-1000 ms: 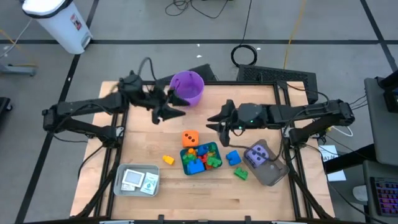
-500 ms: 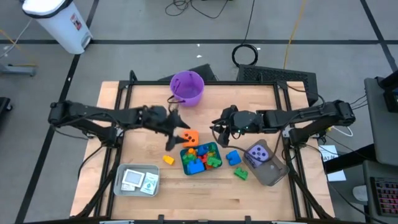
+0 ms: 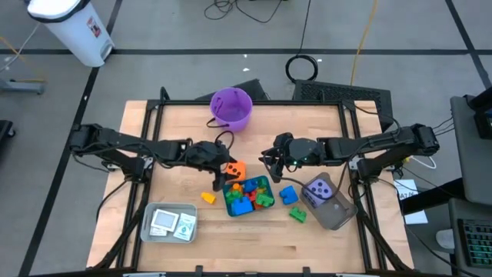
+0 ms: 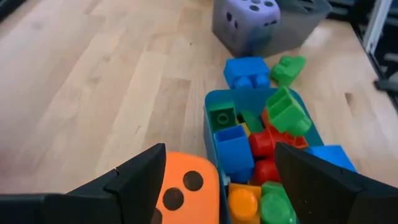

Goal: Pick & Place Toys
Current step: Put the orange dice into the black bin

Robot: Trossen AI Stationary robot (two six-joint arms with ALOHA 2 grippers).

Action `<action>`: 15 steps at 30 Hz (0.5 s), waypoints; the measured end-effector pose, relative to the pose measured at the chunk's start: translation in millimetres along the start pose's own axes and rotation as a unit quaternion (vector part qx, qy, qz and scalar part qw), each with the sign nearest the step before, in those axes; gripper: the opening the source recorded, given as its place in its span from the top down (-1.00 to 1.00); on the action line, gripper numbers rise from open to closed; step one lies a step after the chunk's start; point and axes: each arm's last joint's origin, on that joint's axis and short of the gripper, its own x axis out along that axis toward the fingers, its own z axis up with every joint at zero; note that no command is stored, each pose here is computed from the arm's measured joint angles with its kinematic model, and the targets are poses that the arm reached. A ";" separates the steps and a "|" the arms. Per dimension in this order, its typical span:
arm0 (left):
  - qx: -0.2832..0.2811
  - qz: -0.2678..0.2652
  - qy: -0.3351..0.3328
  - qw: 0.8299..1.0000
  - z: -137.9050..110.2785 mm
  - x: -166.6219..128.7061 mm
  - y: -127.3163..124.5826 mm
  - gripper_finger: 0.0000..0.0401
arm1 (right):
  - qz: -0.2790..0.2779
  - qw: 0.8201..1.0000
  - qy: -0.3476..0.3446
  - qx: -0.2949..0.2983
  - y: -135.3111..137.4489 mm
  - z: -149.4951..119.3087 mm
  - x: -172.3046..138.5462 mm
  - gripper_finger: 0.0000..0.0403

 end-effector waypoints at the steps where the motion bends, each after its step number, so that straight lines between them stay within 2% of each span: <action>1: -0.015 0.001 0.000 1.000 0.1 0.0 0.7 -0.52 | 0.000 1.000 0.000 0.000 0.0 0.0 0.0 0.43; 4: -0.043 0.002 -0.001 0.999 0.2 0.0 1.1 -0.52 | 0.000 1.000 0.000 0.000 0.1 -0.1 0.0 0.43; 15: -0.015 -0.013 0.009 1.000 -1.2 0.1 0.4 -0.52 | 0.000 1.000 0.000 -0.001 0.1 -0.1 0.0 0.43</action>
